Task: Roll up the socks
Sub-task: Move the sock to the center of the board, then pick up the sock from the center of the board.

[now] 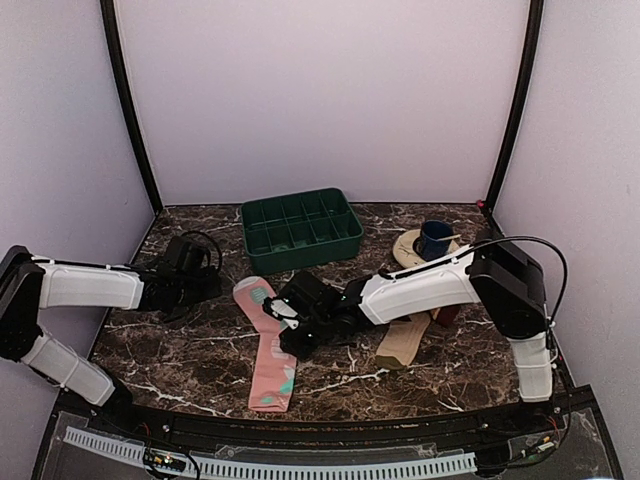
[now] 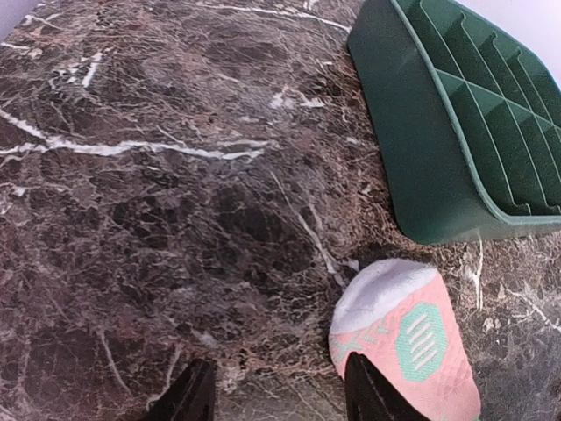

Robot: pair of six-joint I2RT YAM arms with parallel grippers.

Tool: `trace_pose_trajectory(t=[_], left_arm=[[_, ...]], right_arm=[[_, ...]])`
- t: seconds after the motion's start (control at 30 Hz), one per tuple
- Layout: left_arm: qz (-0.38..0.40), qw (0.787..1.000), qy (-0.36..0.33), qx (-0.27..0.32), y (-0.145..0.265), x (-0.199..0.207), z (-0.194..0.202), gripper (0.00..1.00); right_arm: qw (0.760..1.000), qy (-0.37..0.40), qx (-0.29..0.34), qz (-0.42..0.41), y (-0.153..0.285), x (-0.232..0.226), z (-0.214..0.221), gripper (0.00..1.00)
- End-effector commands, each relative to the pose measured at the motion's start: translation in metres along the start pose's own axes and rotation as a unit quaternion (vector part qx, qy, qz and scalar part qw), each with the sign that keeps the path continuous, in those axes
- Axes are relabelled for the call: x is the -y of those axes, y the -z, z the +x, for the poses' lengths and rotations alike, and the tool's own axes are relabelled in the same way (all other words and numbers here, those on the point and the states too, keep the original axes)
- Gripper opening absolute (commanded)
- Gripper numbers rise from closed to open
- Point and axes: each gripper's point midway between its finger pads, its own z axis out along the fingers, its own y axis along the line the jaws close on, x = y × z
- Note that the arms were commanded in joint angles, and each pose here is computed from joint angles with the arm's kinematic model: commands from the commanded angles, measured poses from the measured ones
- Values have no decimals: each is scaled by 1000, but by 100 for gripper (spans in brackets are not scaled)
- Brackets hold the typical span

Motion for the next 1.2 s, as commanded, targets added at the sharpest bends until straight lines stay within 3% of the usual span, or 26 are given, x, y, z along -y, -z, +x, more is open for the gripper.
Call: trace_pose_trajectory(t=[0.0,0.2,0.37,0.67,1.17], left_arm=[[29,999,-24,-11,-8,25,2,53],[40,998,-47,-19,-11,42,11,53],[46,997,-56,-19,-6,46,13,54],[50,997,-45,-29,5,44,15,54],[60,997,-36,-28,18,40,14,55]], right_arm=[[999,29,-43,7,13,-2,21,40],[995,98,3,-5,52,-24,2,56],[986,158,22,-39,82,-52,6,62],[958,268,-11,-104,98,-106,53,63],[931,348,-26,-104,79,-133,70,61]])
